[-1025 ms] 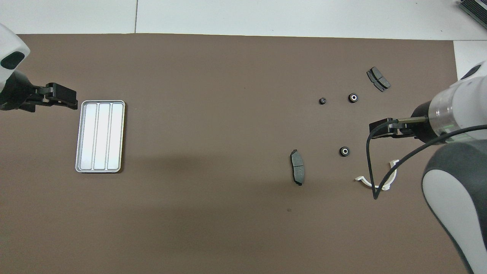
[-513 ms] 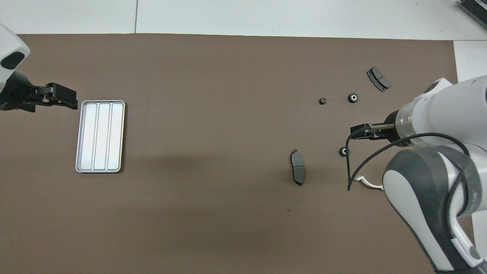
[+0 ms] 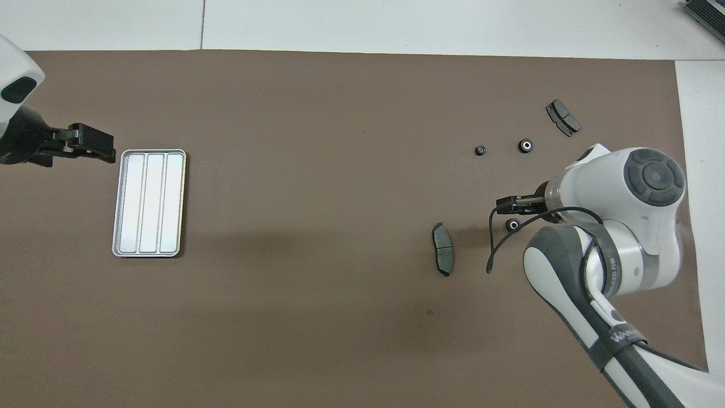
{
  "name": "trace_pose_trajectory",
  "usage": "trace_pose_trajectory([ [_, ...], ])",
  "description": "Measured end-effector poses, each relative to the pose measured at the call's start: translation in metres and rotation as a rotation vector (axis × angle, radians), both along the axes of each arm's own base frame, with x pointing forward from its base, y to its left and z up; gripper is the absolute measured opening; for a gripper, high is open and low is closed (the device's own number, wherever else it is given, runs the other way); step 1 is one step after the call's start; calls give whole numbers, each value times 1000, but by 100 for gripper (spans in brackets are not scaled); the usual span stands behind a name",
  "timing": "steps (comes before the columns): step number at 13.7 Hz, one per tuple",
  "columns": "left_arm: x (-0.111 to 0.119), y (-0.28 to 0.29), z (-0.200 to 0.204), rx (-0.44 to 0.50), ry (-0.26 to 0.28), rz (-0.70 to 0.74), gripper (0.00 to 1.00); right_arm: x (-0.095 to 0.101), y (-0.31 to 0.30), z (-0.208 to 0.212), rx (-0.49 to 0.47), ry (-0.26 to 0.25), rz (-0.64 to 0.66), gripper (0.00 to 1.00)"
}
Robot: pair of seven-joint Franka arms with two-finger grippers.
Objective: Pick bearing gear from pile to tray
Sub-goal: 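Lift the black bearing off the table with the right gripper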
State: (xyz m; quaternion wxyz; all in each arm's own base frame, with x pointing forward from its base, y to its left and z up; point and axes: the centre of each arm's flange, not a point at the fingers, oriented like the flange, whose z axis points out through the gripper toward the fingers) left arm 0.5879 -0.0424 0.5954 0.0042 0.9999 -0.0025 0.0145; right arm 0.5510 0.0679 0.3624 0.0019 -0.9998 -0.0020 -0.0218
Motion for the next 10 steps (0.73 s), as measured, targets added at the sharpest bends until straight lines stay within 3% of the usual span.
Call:
trace_pose_trajectory([
  [4,0,0,0,0,0,0,100,2,-7,-41,4,6,10,100],
  [9,0,0,0,0,0,0,100,-9,-11,-62,4,12,10,93],
  [10,0,0,0,0,0,0,100,-11,-11,-66,4,7,12,85],
])
